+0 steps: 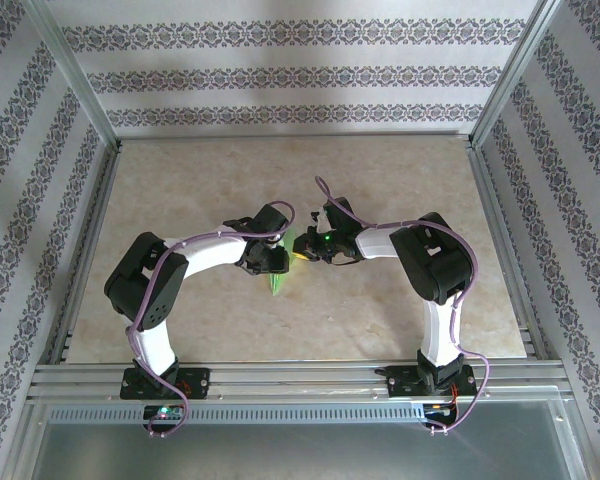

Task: Fold a paper plane with a square sheet of paper (pick it up from the middle)
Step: Move the paper plane to the top-center of the table.

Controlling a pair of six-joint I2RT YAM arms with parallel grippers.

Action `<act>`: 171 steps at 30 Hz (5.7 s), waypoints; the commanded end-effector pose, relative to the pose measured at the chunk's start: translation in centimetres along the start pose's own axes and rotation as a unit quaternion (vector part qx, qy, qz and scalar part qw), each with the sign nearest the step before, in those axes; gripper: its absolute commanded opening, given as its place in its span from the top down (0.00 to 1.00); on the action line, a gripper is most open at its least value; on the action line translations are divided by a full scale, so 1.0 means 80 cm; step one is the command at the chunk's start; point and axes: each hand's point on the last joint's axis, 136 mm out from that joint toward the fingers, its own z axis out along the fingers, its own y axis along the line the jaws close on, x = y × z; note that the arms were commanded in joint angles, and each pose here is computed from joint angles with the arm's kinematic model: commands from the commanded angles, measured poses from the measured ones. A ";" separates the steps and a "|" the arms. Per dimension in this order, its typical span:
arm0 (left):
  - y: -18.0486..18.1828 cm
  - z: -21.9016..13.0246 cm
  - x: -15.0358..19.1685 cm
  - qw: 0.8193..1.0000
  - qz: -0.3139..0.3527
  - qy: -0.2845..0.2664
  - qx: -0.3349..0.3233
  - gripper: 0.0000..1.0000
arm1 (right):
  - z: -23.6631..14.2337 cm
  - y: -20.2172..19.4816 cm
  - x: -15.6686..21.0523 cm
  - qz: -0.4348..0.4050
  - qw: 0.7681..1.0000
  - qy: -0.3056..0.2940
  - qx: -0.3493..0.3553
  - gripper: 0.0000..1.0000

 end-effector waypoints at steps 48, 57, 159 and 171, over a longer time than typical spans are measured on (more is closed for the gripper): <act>0.014 -0.042 -0.091 0.993 -0.006 -0.080 -0.084 0.98 | -0.150 0.005 -0.055 -0.122 0.974 -0.149 0.118 0.30; 0.023 -0.028 -0.175 0.987 -0.023 -0.107 -0.115 0.98 | -0.227 -0.015 -0.062 -0.170 0.938 -0.225 0.204 0.02; 0.060 -0.280 -0.226 0.924 -0.074 -0.349 -0.141 0.36 | -0.329 0.019 -0.091 -0.223 0.866 -0.363 0.262 0.02; 0.261 -0.304 -0.096 0.840 -0.141 -0.440 -0.283 0.00 | -0.416 -0.073 -0.100 -0.203 0.753 -0.478 0.404 0.02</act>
